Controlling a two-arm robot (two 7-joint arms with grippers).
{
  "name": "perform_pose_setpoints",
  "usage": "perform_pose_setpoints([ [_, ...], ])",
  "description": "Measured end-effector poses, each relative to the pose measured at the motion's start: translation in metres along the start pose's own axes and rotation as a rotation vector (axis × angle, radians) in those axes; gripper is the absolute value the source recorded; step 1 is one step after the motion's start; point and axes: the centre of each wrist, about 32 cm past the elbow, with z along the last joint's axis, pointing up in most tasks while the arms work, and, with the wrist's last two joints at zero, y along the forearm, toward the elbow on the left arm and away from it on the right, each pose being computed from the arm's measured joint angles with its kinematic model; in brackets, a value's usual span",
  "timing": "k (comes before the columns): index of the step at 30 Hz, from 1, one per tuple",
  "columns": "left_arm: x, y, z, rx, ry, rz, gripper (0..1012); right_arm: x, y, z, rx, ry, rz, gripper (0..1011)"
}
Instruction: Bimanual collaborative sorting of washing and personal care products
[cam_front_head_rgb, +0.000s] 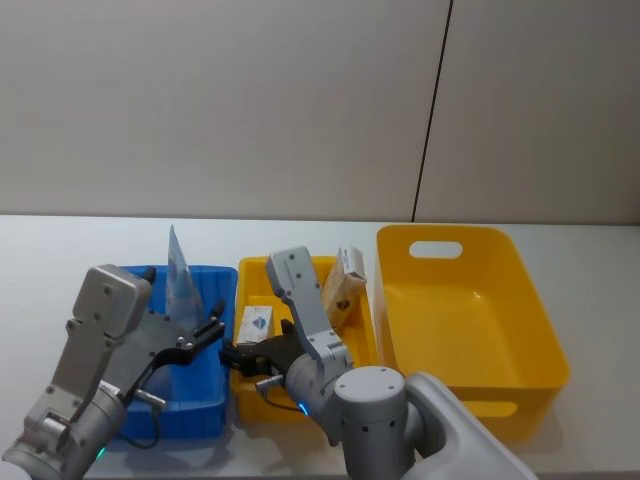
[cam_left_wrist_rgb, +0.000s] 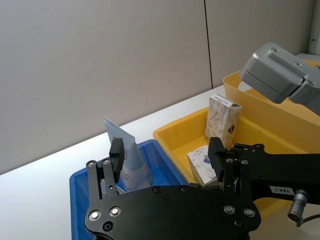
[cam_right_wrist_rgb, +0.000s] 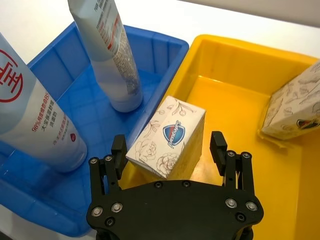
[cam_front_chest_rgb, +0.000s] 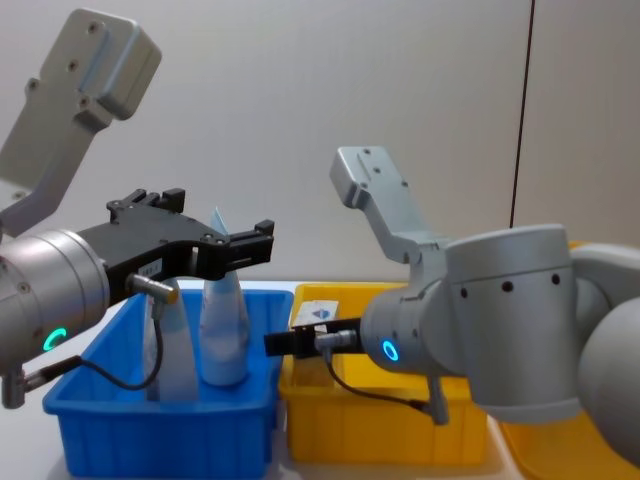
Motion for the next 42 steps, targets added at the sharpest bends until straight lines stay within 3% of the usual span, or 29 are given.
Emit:
perform_pose_setpoints([
  [22,0.0,0.0,0.0,0.0,0.0,0.0,1001,-0.0074,0.0032,0.0053,0.04,-0.075,-0.033,993],
  [31,0.0,0.0,0.0,0.0,0.0,0.0,1001,-0.0081,0.0035,0.0058,0.044,-0.083,-0.036,800],
  [35,0.0,0.0,0.0,0.0,0.0,0.0,1001,-0.0084,0.0036,0.0059,0.046,-0.085,-0.037,635],
  [42,0.0,0.0,0.0,0.0,0.0,0.0,1001,-0.0086,0.0038,0.006,0.046,-0.087,-0.039,447],
])
